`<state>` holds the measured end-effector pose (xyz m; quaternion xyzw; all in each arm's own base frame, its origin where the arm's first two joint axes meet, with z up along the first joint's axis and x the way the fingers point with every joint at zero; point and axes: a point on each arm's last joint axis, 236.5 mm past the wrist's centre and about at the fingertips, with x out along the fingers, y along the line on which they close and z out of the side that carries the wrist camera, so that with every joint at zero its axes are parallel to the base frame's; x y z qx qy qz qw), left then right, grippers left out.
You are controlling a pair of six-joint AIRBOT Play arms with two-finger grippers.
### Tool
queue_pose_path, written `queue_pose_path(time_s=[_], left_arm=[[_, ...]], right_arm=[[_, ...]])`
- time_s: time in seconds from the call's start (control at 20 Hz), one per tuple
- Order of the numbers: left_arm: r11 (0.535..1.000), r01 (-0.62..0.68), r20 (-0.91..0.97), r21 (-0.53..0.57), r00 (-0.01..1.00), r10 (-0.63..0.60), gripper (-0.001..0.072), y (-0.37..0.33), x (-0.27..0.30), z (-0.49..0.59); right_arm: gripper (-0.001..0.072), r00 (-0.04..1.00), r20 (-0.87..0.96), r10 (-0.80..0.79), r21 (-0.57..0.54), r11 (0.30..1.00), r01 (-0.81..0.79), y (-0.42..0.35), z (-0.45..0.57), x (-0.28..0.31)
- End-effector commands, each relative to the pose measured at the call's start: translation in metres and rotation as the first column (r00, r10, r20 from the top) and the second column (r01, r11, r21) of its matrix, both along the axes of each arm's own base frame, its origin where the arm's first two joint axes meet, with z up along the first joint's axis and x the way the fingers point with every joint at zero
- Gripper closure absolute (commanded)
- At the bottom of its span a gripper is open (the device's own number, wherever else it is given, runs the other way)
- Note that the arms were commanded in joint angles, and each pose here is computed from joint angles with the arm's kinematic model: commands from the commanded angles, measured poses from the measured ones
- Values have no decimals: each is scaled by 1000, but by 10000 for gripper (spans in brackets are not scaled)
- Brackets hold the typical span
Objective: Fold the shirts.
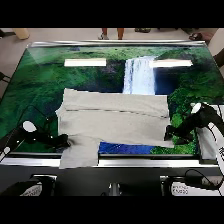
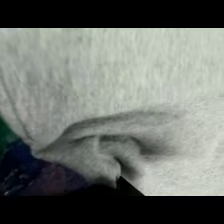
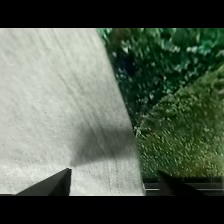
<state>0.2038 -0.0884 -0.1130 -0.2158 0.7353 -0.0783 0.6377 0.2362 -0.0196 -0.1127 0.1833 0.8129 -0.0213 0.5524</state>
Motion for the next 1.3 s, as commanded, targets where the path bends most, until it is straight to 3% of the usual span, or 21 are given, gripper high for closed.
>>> queue_pose_path(time_s=[0.0, 0.05, 0.1, 0.15, 0.35, 0.45, 0.6, 0.8, 1.0, 1.05, 1.1, 1.15, 1.2, 1.25], left_arm=[[1000, -8, 26, -9, 1000, 8, 682, -2, 6, 7], [1000, -13, 32, -11, 999, 13, 681, -3, 8, 8], [1000, -14, 43, -12, 999, 14, 682, -3, 12, 10], [1000, 3, 80, -11, 997, -2, 682, -2, 21, 17], [1000, 17, 363, 10, 932, -20, 684, 2, 107, 96], [1000, -20, 481, 14, 876, 11, 685, 7, 157, 135], [999, -41, 548, 18, 836, 25, 685, 12, 223, 152], [998, -60, 532, -7, 845, 54, 684, 12, 290, 129], [995, -97, 476, -32, 874, 100, 683, 9, 320, 92], [992, -119, 433, -41, 893, 125, 675, 7, 317, 76], [991, -124, 388, -54, 912, 135, 535, 1, 312, 64], [991, -119, 363, -63, 922, 133, 288, -2, 308, 58], [993, -103, 361, -59, 925, 117, 259, -2, 306, 58], [995, -83, 379, -55, 920, 98, 259, 1, 306, 64]], right_arm=[[206, 999, 16, -42, 42, 998, 42, 12, -14, 8], [388, 999, 18, -51, 54, 997, 50, 15, -14, 9], [614, 998, 22, -53, 55, 997, 52, 15, -13, 10], [685, 998, 35, -50, 53, 997, 48, 14, -10, 13], [686, 956, 290, -50, 32, 999, 43, 3, 46, 88], [686, 881, 467, -73, 32, 997, 66, 1, 82, 146], [686, 773, 634, -19, -70, 994, 81, -11, 103, 217], [685, 726, 688, -3, -76, 994, 77, 0, 88, 275], [683, 797, 597, -90, -46, 988, 146, 0, 37, 272], [675, 819, 565, -98, -36, 989, 143, 3, 26, 267], [548, 834, 542, -107, -24, 990, 142, 6, 18, 263], [300, 838, 536, -106, -22, 990, 140, 7, 17, 262], [142, 841, 539, -51, -49, 995, 92, 3, 22, 259], [94, 844, 536, 27, -104, 994, 34, -6, 28, 255]])
